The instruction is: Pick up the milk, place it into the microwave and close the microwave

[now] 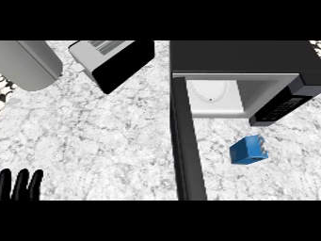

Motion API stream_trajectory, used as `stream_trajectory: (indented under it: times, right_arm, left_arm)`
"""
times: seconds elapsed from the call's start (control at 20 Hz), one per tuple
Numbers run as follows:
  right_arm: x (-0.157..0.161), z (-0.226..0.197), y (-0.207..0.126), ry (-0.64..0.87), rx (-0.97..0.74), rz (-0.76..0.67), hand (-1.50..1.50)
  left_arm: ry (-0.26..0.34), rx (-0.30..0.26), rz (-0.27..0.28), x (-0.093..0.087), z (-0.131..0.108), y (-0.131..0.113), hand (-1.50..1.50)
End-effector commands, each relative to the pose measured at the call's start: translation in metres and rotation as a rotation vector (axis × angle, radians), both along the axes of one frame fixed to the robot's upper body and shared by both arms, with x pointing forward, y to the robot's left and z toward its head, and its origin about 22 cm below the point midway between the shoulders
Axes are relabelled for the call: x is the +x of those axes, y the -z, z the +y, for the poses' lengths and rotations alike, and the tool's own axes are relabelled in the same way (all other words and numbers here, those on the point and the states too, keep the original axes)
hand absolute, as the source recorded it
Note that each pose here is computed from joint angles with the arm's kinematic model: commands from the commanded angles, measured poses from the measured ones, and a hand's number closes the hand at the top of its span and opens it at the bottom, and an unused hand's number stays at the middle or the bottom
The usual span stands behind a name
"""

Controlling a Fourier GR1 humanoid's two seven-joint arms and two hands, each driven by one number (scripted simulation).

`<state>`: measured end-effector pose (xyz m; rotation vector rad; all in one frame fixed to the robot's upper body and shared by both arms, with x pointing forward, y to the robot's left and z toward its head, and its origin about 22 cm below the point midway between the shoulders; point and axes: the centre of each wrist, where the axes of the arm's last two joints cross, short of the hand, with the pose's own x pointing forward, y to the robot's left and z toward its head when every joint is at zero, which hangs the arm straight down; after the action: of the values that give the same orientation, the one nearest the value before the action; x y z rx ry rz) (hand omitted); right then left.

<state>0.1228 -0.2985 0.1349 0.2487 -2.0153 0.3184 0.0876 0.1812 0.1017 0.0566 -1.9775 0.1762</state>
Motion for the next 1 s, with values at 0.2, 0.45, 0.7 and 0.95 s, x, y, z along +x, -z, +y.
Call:
stream_trajectory:
  times: [0.2,0.45,0.7,0.95]
  right_arm:
    - [-0.004,0.004,0.007,0.063,-0.054,-0.023,-1.5]
    - [0.013,0.005,0.025,0.064,-0.053,-0.001,-1.5]
    - [0.022,0.015,0.057,0.098,-0.103,0.015,-1.5]
    - [0.043,0.011,0.068,0.114,-0.122,0.009,-1.5]
  left_arm:
    - [0.006,-0.009,0.0,-0.047,0.011,0.013,-1.5]
    - [0.004,-0.007,0.002,-0.06,0.019,0.008,-1.5]
    - [0.001,0.0,0.006,-0.071,0.018,0.025,-1.5]
    - [-0.01,0.005,0.007,-0.09,0.023,0.017,-1.5]
